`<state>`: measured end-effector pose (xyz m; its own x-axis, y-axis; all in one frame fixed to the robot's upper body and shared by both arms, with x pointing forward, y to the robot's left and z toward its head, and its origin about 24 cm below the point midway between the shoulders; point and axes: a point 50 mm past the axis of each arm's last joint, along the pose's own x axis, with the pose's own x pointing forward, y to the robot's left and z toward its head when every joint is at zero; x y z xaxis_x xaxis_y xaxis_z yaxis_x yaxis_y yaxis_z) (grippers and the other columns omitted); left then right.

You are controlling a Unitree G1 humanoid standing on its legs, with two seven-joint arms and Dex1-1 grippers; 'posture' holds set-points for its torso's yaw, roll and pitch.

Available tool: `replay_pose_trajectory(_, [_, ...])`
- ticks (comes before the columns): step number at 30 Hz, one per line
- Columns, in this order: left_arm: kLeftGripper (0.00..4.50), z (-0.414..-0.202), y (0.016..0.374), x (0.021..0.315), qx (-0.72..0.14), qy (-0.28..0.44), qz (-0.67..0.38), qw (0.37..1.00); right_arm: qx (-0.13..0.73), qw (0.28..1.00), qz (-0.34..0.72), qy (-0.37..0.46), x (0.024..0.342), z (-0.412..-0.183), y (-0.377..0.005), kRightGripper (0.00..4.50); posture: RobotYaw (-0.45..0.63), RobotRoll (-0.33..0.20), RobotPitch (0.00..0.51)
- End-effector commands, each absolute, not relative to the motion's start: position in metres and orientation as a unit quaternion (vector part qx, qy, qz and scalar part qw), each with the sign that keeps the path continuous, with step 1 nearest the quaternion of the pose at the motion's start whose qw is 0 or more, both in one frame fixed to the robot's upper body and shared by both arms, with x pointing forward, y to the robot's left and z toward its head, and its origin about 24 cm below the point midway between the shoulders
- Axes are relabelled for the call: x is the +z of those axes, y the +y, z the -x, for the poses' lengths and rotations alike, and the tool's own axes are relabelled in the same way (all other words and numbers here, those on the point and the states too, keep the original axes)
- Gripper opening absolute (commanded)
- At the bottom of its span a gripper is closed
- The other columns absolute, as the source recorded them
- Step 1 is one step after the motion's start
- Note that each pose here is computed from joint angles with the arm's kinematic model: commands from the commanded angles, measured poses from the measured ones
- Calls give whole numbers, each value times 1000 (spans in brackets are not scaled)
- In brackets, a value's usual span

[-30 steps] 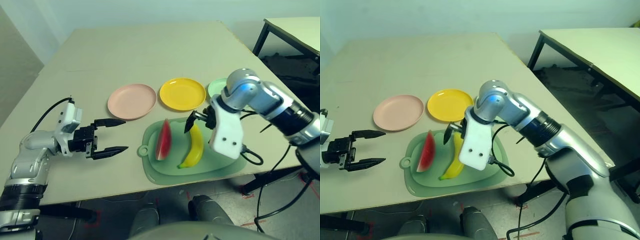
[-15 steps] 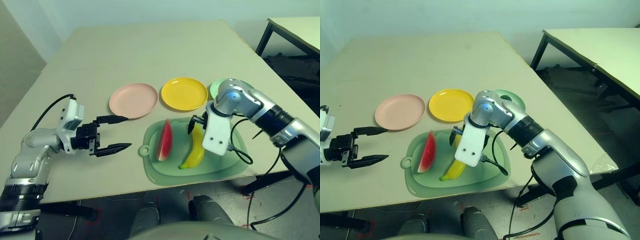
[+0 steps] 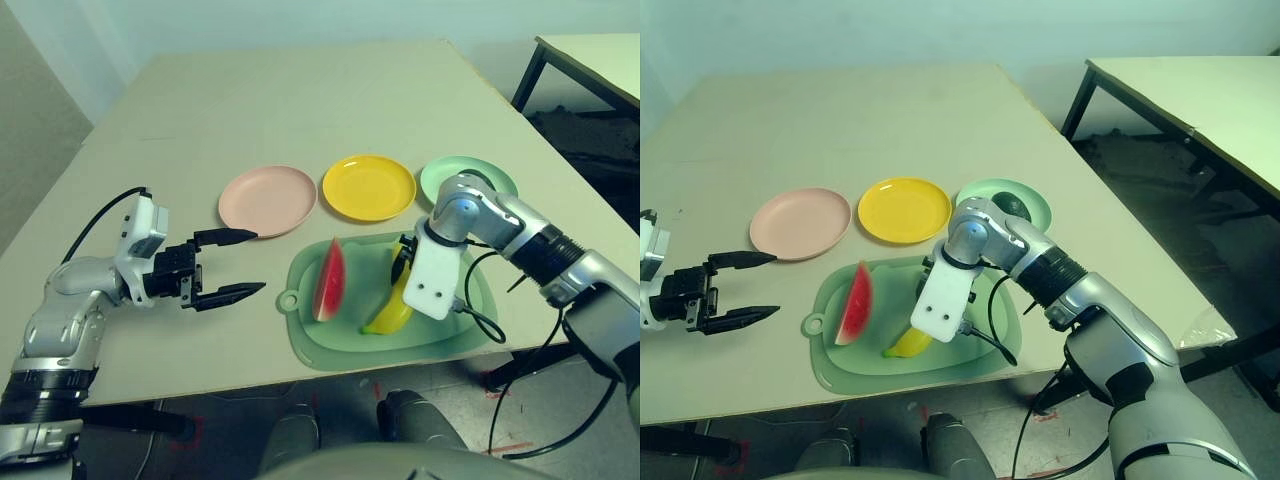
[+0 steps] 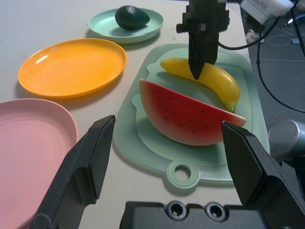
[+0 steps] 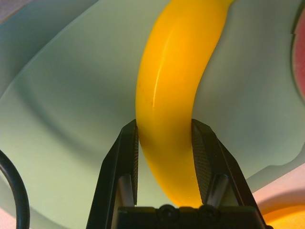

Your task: Place the fruits into color-matched plates.

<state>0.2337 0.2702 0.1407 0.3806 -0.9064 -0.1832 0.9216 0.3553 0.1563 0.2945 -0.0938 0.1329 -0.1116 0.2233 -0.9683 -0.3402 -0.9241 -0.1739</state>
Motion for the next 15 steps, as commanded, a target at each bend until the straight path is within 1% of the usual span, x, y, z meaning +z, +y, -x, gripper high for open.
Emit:
replay_pose_trajectory(1, [4500,-231,273,144,-552,30,-124,824,751,179,631,69,125,-290,-104,1608,-52,0,64])
replay_pose_trajectory(6, [4500,-228,276,141,-550,36,-126,825,750,174,633,78,130,-290,-118,1608,-52,0,58])
replay_pose_trajectory(7, [4500,-227,276,141,-550,36,-126,825,754,185,626,78,133,-291,-119,1608,-52,0,58])
replay_pose_trajectory(9, [4500,-229,277,142,-541,25,-115,833,759,234,603,78,143,-299,-119,1608,-61,0,55])
replay_pose_trajectory(12, [4500,-231,279,144,-531,15,-107,840,733,260,623,87,161,-320,-127,1608,-65,0,53])
replay_pose_trajectory(15, [4500,-233,281,145,-527,14,-108,843,717,279,631,95,176,-333,-134,1608,-69,0,51])
